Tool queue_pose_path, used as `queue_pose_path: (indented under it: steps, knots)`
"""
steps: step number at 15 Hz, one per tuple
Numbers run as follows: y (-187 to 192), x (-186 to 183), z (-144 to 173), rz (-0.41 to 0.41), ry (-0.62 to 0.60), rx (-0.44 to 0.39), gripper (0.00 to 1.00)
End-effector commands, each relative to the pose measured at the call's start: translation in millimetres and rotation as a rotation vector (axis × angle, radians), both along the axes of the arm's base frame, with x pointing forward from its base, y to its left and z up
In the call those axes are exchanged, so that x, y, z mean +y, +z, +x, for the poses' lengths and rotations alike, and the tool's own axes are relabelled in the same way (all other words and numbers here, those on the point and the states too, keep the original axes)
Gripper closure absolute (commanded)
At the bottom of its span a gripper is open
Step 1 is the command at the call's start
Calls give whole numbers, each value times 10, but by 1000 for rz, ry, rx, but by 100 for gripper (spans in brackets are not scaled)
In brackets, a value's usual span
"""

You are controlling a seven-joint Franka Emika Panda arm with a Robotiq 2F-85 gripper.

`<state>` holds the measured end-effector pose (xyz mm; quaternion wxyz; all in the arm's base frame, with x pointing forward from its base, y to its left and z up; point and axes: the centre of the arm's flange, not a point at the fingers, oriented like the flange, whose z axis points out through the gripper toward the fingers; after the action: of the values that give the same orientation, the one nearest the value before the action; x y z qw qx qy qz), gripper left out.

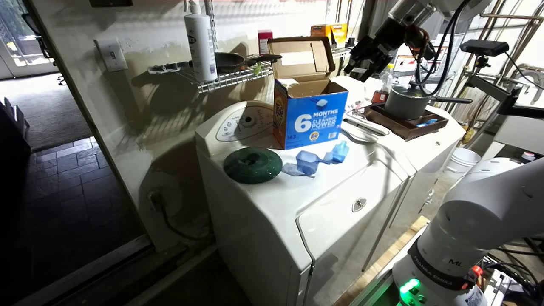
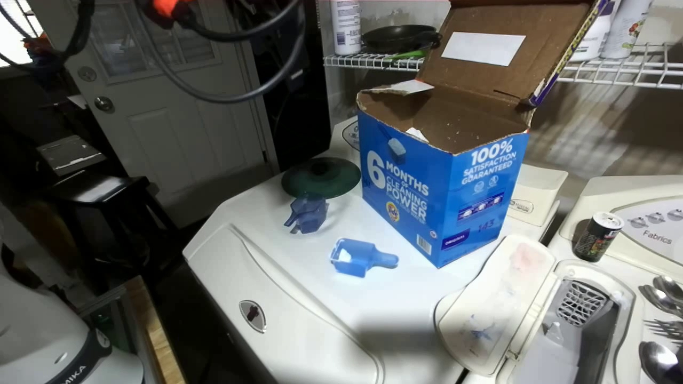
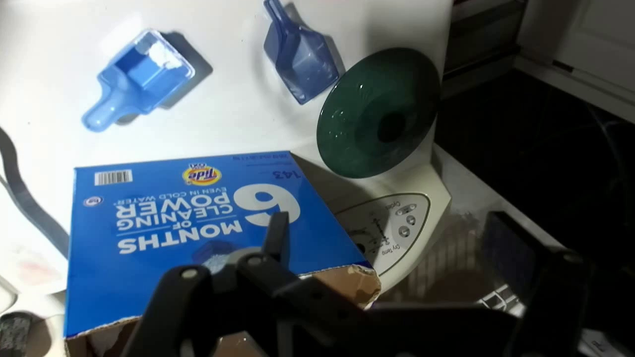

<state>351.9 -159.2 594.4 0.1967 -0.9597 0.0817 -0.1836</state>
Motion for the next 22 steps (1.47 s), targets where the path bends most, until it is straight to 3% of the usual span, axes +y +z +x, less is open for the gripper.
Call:
queue_pose_path:
  steps: [1,3,4,12,22]
  knots:
    - [-55,-270,-15,79,56,82,0]
    - [-115,-323,-47,94,49,121,0]
    - [-151,-242,-115,69,39,87,0]
    - [-184,-281,-96,74,36,114,0]
    - [-621,-1010,218,171,220,205,0]
